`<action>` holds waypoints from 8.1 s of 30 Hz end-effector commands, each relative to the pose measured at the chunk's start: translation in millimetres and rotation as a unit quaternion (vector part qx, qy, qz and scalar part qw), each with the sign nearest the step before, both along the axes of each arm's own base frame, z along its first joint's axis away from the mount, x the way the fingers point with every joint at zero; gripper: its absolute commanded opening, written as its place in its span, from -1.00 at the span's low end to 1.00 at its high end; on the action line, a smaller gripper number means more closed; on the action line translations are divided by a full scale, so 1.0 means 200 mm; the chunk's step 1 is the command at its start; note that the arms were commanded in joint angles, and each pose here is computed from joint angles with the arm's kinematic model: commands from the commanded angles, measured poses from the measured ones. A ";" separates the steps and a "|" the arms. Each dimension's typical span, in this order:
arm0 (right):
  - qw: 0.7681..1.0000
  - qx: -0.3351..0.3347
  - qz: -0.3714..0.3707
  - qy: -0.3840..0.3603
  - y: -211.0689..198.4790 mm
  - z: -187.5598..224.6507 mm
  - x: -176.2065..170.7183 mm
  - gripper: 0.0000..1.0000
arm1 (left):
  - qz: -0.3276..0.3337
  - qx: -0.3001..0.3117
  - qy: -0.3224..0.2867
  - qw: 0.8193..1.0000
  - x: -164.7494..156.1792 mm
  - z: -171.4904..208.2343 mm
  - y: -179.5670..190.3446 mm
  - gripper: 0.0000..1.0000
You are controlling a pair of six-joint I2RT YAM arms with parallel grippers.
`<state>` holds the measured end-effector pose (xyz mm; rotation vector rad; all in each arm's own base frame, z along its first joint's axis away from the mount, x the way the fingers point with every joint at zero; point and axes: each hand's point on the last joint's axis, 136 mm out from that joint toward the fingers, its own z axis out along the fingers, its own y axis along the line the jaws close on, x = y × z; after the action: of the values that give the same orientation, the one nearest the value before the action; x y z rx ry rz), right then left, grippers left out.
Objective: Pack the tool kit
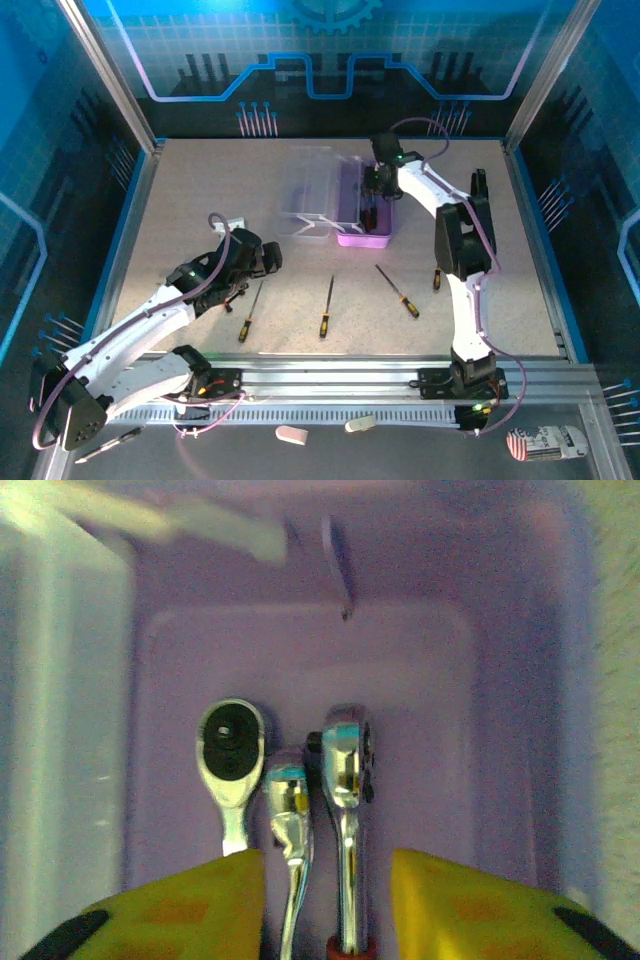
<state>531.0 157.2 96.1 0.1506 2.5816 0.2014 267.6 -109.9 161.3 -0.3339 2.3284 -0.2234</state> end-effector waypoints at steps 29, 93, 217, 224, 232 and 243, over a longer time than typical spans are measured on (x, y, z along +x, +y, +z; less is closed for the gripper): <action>0.990 -0.041 -0.078 0.114 -0.67 -0.13 -1.30 -0.01 | -0.108 -0.207 -0.012 0.972 0.04 -0.13 -0.41 0.69; 0.959 0.252 0.104 0.072 0.64 0.21 -0.31 -0.72 | 0.105 -0.162 -0.085 0.977 -0.11 -0.08 0.15 0.99; 0.970 -0.092 0.111 0.198 -0.07 -0.41 -1.62 -0.66 | -0.045 -0.247 -0.017 0.968 0.17 -0.14 -0.39 0.98; 0.979 -0.052 0.124 0.156 0.01 -0.25 -1.58 -0.70 | -0.034 -0.232 -0.040 0.971 0.17 -0.08 -0.34 0.99; 0.983 -0.024 0.132 0.122 0.04 -0.09 -1.56 -0.70 | -0.015 -0.219 -0.052 0.974 0.16 -0.07 -0.28 0.99; 0.990 0.005 0.134 0.050 0.14 0.16 -1.30 -0.68 | 0.121 -0.161 -0.043 0.979 0.11 -0.14 0.03 0.99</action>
<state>253.2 179.6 114.6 -0.1940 2.7381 0.2852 296.0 -131.2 140.4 -0.6491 2.1576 -0.6037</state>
